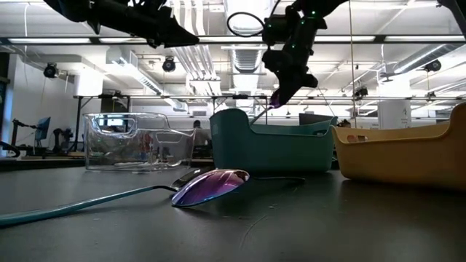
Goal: Sort silverware by color (type)
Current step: Put the purple spoon into the green bin, then put the patterned blue spoon into the transparent bin
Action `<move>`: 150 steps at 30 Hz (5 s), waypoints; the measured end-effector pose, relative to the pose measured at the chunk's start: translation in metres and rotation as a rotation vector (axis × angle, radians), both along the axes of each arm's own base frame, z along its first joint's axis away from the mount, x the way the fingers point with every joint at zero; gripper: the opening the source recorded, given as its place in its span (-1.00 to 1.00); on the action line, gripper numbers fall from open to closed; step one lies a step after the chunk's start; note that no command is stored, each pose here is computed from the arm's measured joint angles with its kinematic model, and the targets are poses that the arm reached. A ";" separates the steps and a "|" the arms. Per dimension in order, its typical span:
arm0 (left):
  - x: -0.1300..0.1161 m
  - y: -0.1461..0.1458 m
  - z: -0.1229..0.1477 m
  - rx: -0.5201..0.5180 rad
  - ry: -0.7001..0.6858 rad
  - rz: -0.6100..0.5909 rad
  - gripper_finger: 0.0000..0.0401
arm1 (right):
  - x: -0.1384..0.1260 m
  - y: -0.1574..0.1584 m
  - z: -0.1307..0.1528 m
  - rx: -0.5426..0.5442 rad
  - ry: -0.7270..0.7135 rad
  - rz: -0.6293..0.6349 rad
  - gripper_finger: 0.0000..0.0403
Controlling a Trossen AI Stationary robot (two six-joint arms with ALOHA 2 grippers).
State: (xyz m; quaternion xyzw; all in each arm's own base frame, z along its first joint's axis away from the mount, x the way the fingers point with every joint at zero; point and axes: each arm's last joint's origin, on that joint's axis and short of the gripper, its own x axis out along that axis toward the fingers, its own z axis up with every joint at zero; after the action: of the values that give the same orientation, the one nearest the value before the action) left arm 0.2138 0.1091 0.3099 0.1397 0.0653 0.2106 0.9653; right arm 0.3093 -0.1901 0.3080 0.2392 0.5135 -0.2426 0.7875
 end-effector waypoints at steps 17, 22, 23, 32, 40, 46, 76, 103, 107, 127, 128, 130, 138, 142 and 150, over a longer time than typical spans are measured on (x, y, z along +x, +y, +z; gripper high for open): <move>0.000 0.000 -0.001 -0.028 -0.003 0.000 -0.27 | 0.014 0.004 -0.022 0.023 0.024 0.009 -0.96; 0.000 0.000 -0.001 -0.029 -0.004 0.000 -0.27 | 0.014 0.004 -0.027 0.024 0.022 -0.003 -0.96; 0.000 0.000 -0.001 -0.031 -0.004 0.000 -0.27 | 0.014 0.004 -0.027 0.024 0.022 -0.004 -0.96; 0.000 0.000 -0.001 -0.032 -0.005 0.000 -0.27 | 0.013 0.004 -0.035 0.018 0.037 -0.020 -0.94; 0.000 0.000 -0.001 -0.032 -0.005 0.000 -0.27 | 0.014 0.003 -0.035 0.016 0.035 -0.020 -0.94; 0.000 0.000 -0.001 -0.032 -0.005 0.001 -0.27 | 0.014 0.003 -0.035 0.012 0.028 -0.020 -0.94; 0.000 0.000 -0.002 -0.034 -0.006 0.002 -0.27 | 0.016 0.002 -0.036 0.005 0.003 -0.035 -0.76; 0.000 -0.002 -0.010 -0.181 0.016 0.010 -0.27 | 0.015 0.012 -0.021 -0.032 -0.040 0.015 -0.32; 0.002 -0.009 -0.014 -0.263 0.035 -0.005 -0.27 | 0.019 0.027 -0.008 -0.083 -0.089 0.078 -0.36; 0.008 -0.102 -0.049 -0.818 0.365 -0.155 -0.27 | 0.053 0.134 0.034 -0.353 -0.372 0.508 -0.40; 0.007 -0.107 -0.050 -0.853 0.376 -0.155 -0.27 | 0.053 0.136 0.033 -0.360 -0.379 0.521 -0.41; 0.006 -0.118 -0.052 -0.913 0.402 -0.158 -0.27 | 0.054 0.139 0.031 -0.375 -0.396 0.536 -0.43; -0.003 -0.153 -0.057 -1.063 0.443 -0.092 -0.27 | 0.052 0.140 0.018 -0.397 -0.425 0.547 -0.49; -0.006 -0.166 -0.058 -1.125 0.435 -0.058 -0.27 | 0.049 0.142 0.012 -0.388 -0.439 0.543 -0.49; -0.001 -0.193 -0.078 -1.243 0.520 0.019 -0.27 | 0.036 0.152 0.008 -0.386 -0.500 0.536 -0.51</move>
State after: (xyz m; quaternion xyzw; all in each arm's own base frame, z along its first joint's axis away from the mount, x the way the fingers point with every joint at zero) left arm 0.2132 -0.0835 0.2320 -0.3962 0.4060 0.1020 0.8172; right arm 0.3457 -0.0381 0.3161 -0.0036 0.2956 -0.0553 0.9537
